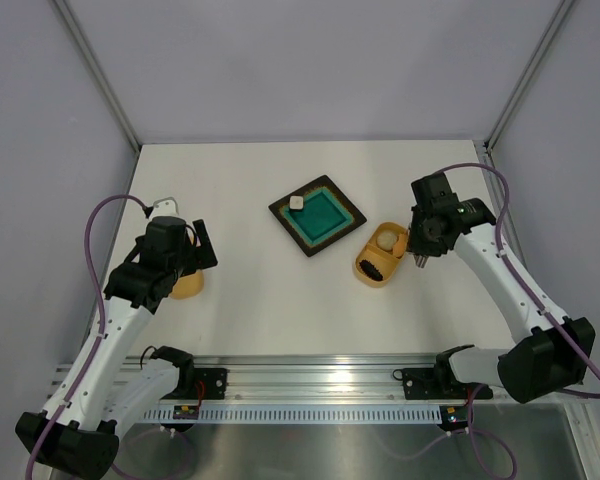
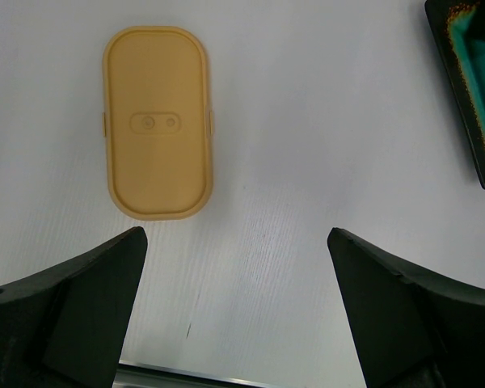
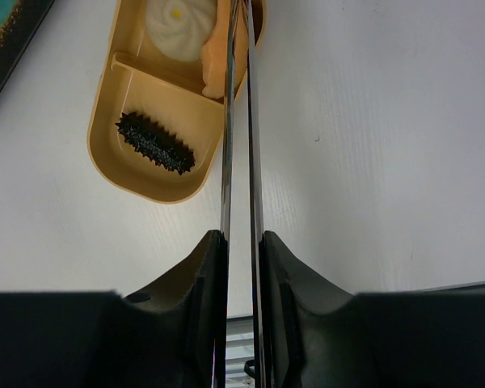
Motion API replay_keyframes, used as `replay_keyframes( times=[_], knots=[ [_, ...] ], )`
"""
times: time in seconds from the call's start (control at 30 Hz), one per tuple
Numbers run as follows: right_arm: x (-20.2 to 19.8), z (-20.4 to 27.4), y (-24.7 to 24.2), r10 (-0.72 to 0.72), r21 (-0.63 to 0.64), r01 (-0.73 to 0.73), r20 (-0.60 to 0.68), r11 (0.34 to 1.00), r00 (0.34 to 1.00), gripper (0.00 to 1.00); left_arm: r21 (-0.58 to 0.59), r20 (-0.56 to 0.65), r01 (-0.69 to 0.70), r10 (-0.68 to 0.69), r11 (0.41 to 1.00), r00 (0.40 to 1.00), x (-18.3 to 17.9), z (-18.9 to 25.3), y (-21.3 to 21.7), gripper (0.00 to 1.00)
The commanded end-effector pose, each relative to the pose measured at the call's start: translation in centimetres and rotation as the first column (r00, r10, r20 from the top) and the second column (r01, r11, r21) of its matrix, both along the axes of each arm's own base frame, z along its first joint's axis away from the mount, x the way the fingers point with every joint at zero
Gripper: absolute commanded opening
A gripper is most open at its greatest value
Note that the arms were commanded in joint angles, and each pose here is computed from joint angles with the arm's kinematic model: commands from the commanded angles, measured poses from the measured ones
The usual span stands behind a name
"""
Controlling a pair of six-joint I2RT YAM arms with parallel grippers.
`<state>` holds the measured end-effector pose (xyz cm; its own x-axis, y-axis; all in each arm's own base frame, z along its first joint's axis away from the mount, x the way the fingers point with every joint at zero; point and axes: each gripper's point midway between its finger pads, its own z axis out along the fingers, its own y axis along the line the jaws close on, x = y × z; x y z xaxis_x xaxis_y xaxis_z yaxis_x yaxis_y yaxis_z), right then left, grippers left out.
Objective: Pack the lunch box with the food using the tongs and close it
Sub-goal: Place the fake food in the packing box.
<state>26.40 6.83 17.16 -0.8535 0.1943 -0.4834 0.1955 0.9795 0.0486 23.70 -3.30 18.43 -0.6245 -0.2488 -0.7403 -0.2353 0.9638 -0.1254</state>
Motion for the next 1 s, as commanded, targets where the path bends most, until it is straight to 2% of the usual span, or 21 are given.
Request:
replay_keyframes(
  times=[0.0, 0.27, 0.57, 0.83, 0.97],
  knots=[
    [2.1, 0.9, 0.3, 0.001, 0.006, -0.001, 0.068, 1.0, 0.998, 0.09, -0.007, 0.044, 0.003, -0.002, 1.0, 0.999, 0.4, 1.0, -0.1, 0.99],
    [2.5, -0.1, 0.5, 0.01, -0.002, -0.01, 0.04, 1.0, 0.999, 0.08, -0.006, 0.041, 0.001, 0.0, 1.0, 0.999, 0.3, 1.0, 0.0, 0.99],
    [2.0, 3.4, 0.6, 0.007, 0.034, -0.011, 0.112, 0.999, 0.994, 0.08, -0.02, 0.044, 0.009, -0.008, 1.0, 0.999, 0.6, 1.0, -0.4, 0.99],
    [1.2, 3.6, 0.7, 0.007, 0.056, -0.013, 0.109, 0.998, 0.994, 0.07, -0.022, 0.041, 0.011, -0.011, 1.0, 0.999, 0.7, 0.8, -0.5, 0.99],
    [1.2, 4.5, 1.9, 0.02, 0.109, -0.034, 0.119, 0.994, 0.993, 0.06, -0.016, 0.039, 0.006, -0.006, 1.0, 0.999, 0.6, 0.7, -0.3, 0.99]
  ],
)
